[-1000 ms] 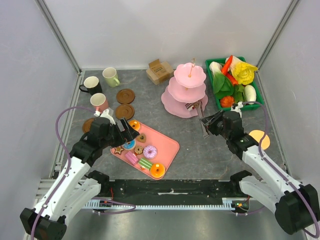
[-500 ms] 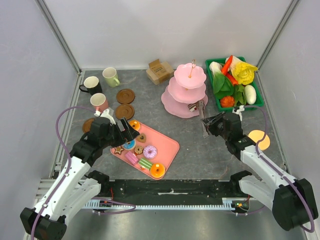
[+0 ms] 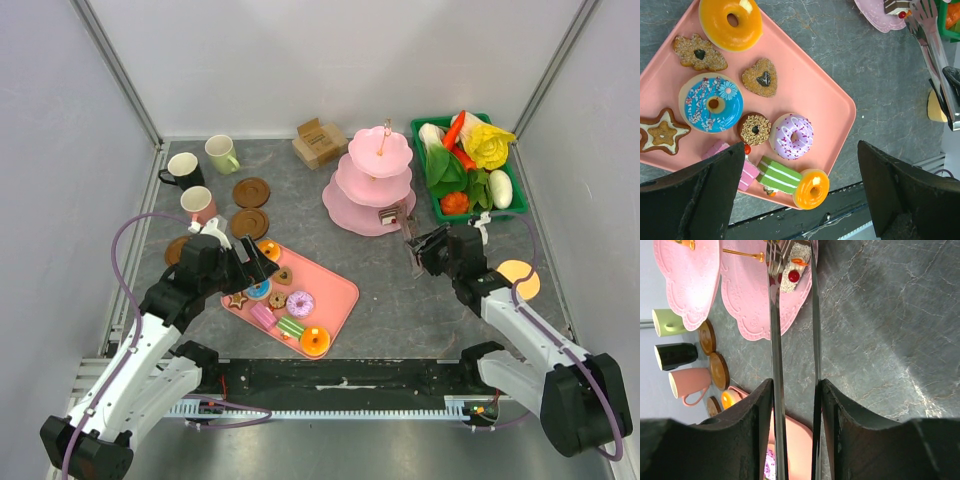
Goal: Serve the afternoon tea
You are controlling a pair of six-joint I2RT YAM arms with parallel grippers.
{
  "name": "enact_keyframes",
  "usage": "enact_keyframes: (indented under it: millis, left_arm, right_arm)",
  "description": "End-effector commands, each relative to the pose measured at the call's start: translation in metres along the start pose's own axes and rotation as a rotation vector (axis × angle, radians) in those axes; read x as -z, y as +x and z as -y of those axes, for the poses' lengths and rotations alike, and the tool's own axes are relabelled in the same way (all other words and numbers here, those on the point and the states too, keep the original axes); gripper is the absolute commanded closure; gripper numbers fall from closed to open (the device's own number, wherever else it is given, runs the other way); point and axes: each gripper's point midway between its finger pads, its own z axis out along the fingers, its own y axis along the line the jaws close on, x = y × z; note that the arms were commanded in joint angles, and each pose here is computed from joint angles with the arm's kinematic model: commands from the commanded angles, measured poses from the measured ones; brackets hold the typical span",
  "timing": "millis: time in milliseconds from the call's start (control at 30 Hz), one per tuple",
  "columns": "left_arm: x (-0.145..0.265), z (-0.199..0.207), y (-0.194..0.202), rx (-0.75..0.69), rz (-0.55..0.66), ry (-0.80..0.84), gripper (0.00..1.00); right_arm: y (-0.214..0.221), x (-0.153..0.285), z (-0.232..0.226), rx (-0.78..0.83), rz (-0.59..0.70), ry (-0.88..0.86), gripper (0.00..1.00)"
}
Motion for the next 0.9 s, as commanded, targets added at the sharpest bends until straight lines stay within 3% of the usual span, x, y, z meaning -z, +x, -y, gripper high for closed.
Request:
enact_keyframes:
  millis: [0,400,600,867]
  left_arm:
    - [0.002,0.011,-0.007,0.0,0.02,0.049,0.01]
    - [0.005,0.013,-0.008,-0.002,0.028,0.052,0.01]
    - [0.004,0.009,-0.008,0.005,0.027,0.028,0.01]
    - [0.004,0.011,-0.011,0.013,0.026,0.024,0.01]
  right_arm:
    - [-0.021,0.006,-0.018,0.05,0.05,-0.009,0.5]
    - [-0.036,0.046,-0.02,0.147,0.084,0.038,0.48]
    - [-0.01,0.078,-0.005,0.278,-0.074,0.057,0.48]
    - [0.04,0.125,-0.044,0.404,-0.389,-0.222,0.47]
